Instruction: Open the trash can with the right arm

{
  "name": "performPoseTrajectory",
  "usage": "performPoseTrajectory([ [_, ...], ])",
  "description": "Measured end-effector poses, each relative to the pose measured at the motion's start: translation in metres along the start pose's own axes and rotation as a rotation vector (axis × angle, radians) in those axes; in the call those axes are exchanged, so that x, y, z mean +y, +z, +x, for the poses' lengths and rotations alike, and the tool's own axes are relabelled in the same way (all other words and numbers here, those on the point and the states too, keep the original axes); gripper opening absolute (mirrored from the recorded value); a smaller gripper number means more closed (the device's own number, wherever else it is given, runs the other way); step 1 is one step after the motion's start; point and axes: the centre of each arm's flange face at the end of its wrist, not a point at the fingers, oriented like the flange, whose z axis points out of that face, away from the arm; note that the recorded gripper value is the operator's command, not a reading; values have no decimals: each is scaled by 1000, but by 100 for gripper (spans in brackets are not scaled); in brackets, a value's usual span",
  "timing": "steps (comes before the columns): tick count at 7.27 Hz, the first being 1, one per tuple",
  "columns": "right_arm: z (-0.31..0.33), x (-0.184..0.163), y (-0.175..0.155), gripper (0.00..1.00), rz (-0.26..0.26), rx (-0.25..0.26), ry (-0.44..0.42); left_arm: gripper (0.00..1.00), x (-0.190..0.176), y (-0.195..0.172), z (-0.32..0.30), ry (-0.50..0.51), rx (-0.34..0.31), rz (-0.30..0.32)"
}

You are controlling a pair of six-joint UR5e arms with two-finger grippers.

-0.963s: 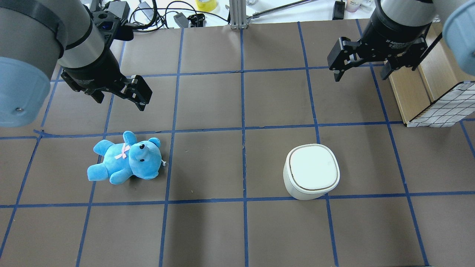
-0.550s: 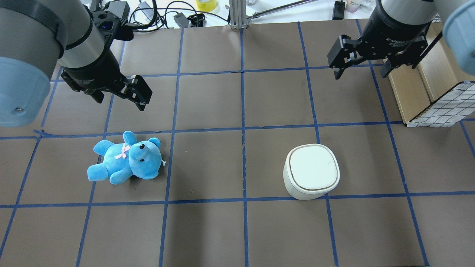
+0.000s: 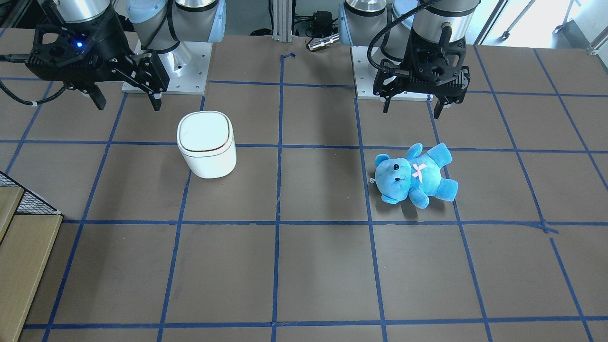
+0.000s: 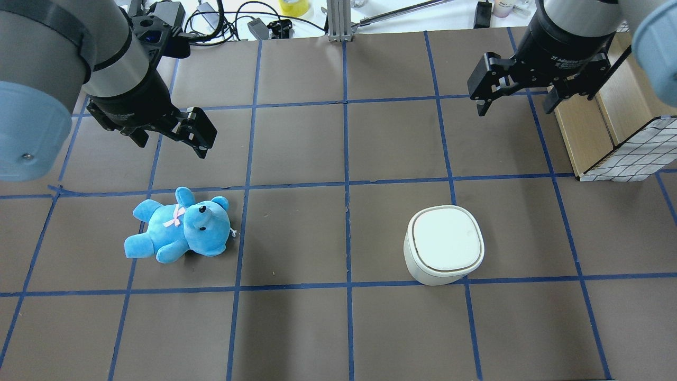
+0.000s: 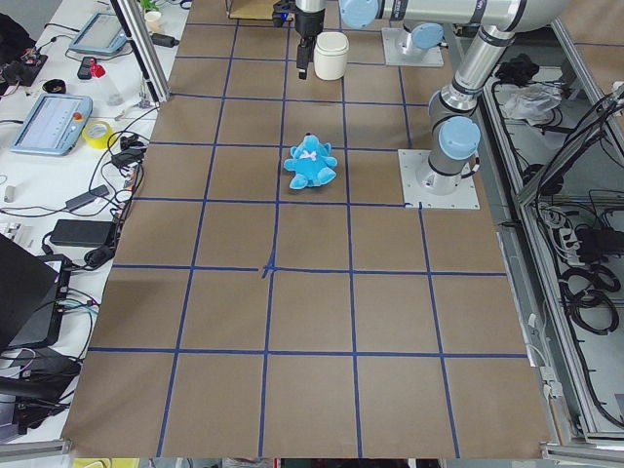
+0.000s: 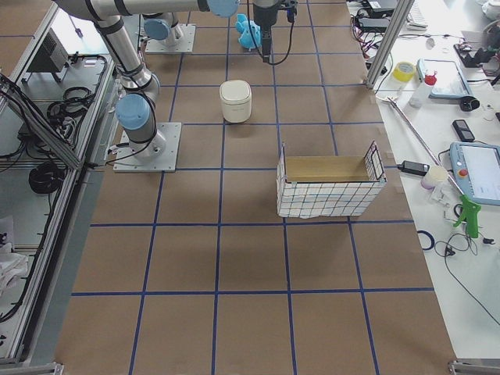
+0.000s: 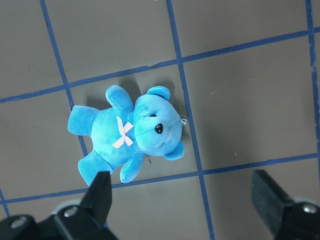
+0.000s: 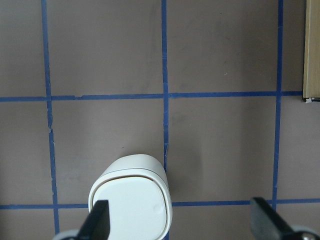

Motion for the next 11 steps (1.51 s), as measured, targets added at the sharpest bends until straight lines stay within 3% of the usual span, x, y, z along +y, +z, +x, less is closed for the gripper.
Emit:
performPoseTrajectory([
  [4,0,9,7,100,-88,-2,13,100,0,0,0,0,0,0],
  [5,0,12,7,83,-96,-3,19,100,0,0,0,0,0,0],
  [8,0,18,8,15,-136,-5,24,100,0,0,0,0,0,0],
  [9,0,22,12,3,-168,-6,25,100,0,0,0,0,0,0],
  [11,-1,31,22,0,-256,-3,44,100,0,0,0,0,0,0],
])
